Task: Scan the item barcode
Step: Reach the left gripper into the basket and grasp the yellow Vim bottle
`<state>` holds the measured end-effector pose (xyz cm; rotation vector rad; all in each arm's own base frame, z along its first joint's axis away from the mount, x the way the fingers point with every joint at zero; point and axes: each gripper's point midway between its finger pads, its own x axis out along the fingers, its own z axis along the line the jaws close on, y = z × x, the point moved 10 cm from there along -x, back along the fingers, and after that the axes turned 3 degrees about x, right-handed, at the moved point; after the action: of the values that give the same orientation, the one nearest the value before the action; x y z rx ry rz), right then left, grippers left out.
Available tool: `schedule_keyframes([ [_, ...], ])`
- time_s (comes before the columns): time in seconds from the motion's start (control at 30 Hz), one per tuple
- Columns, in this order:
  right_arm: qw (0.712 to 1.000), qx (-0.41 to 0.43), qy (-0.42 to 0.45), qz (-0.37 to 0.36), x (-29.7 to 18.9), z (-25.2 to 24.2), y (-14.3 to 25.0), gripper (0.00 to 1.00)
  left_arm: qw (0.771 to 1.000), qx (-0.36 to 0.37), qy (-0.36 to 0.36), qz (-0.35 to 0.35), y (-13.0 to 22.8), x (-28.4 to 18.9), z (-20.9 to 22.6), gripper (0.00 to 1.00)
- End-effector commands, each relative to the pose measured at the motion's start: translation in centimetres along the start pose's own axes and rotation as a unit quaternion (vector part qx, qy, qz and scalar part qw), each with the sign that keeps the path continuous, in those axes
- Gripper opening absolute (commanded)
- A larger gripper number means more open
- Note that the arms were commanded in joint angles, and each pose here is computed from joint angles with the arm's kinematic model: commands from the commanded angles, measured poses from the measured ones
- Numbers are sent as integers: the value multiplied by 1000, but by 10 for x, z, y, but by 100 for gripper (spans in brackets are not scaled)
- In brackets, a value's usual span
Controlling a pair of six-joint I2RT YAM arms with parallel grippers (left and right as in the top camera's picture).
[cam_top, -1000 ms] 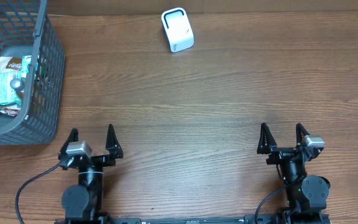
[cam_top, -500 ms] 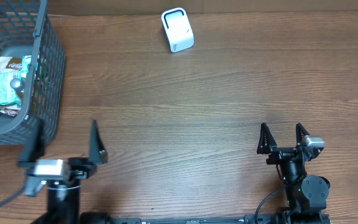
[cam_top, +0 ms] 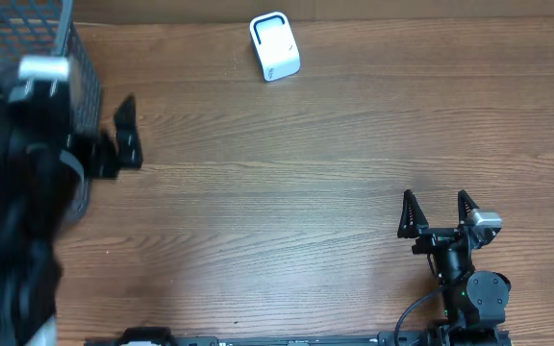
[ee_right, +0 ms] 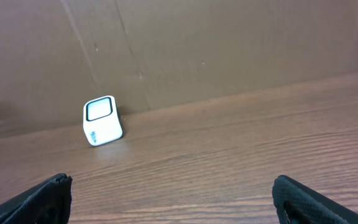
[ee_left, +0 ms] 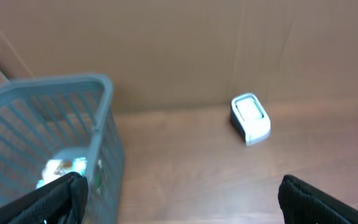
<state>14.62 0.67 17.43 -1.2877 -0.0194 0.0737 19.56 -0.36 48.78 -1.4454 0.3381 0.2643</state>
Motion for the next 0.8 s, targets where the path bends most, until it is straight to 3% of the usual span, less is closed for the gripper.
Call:
schedule_keyframes([
  [0.0,1000,-2,1,-2,0,-1,2,100,999,7,35,37,-18,40,-3,99],
  [0.2,1000,-2,1,-2,0,-1,2,100,993,17,32,108,-6,111,-2,100],
  [0.37,1000,-2,1,-2,0,-1,2,100,984,54,-52,161,8,147,18,99],
  [0.77,1000,-2,1,-2,0,-1,2,100,977,-22,-118,174,33,127,135,99],
])
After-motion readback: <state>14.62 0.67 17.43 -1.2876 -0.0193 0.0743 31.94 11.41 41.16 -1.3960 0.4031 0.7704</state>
